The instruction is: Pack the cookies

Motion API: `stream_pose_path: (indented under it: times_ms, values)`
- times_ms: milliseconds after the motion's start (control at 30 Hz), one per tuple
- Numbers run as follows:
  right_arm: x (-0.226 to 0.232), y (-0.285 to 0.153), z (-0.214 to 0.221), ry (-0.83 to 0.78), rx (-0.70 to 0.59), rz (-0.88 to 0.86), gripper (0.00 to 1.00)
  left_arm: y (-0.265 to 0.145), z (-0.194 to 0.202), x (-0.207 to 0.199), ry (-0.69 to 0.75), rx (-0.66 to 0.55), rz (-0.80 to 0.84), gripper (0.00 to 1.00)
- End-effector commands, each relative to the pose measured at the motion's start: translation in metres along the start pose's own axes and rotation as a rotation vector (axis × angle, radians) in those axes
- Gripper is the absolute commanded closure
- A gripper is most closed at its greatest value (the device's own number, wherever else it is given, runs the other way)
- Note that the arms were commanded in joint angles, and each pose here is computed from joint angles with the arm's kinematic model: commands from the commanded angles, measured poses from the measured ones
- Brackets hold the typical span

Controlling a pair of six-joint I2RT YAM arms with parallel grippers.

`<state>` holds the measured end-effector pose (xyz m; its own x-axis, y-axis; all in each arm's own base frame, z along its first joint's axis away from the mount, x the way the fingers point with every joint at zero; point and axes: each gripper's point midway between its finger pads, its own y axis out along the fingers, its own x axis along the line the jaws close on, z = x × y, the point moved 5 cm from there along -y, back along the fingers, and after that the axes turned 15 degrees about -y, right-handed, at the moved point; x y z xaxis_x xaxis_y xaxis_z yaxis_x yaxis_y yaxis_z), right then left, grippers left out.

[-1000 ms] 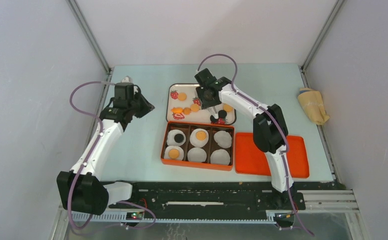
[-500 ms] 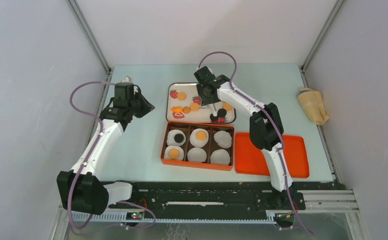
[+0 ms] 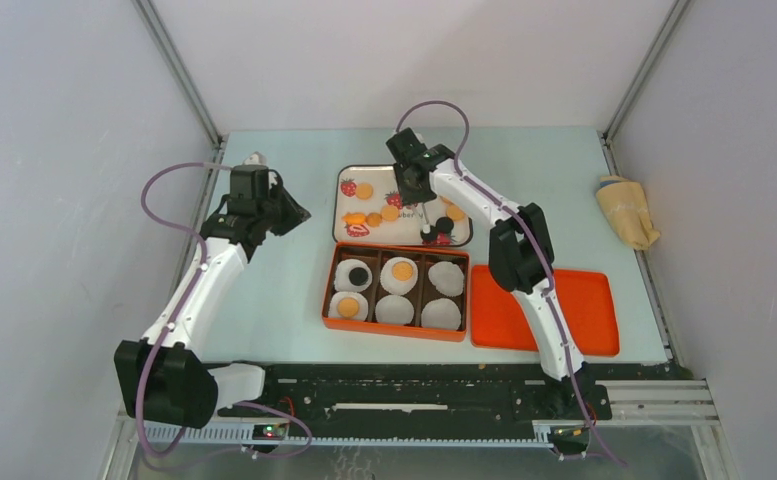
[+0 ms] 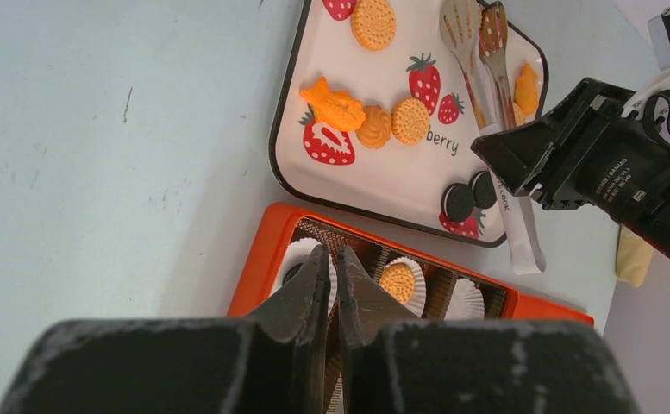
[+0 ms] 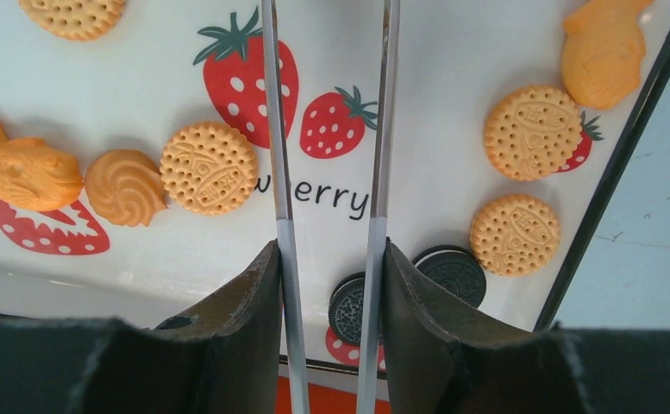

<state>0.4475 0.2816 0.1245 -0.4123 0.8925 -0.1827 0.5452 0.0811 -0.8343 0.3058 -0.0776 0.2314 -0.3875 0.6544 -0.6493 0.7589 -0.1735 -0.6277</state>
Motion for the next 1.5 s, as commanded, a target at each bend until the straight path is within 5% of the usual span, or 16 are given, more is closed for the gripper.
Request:
stream_pose_path:
  times_ms: [0, 333, 800, 1033, 1467]
  values:
    - [-0.015, -0.019, -0.013, 0.049, -0.057, 0.028, 0.7, -0.009, -0.013, -0.026, 0.028, -0.029, 0.089, 0.89]
    - [-0.019, -0.119, -0.01, 0.037, -0.22, 0.022, 0.8, -0.019, -0.015, -0.027, 0.027, -0.056, 0.1, 0.89]
    - [0.047, -0.266, 0.145, -0.136, -0.241, -0.274, 0.8, -0.022, -0.011, -0.025, 0.012, -0.05, 0.104, 0.89]
    - [0.092, -0.274, 0.201, -0.196, -0.148, -0.334, 0.8, -0.022, -0.004, -0.028, 0.024, -0.044, 0.107, 0.9]
    - [0.126, -0.256, 0.237, -0.301, -0.035, -0.258, 0.75, -0.034, -0.004, -0.028, 0.034, -0.065, 0.121, 0.89]
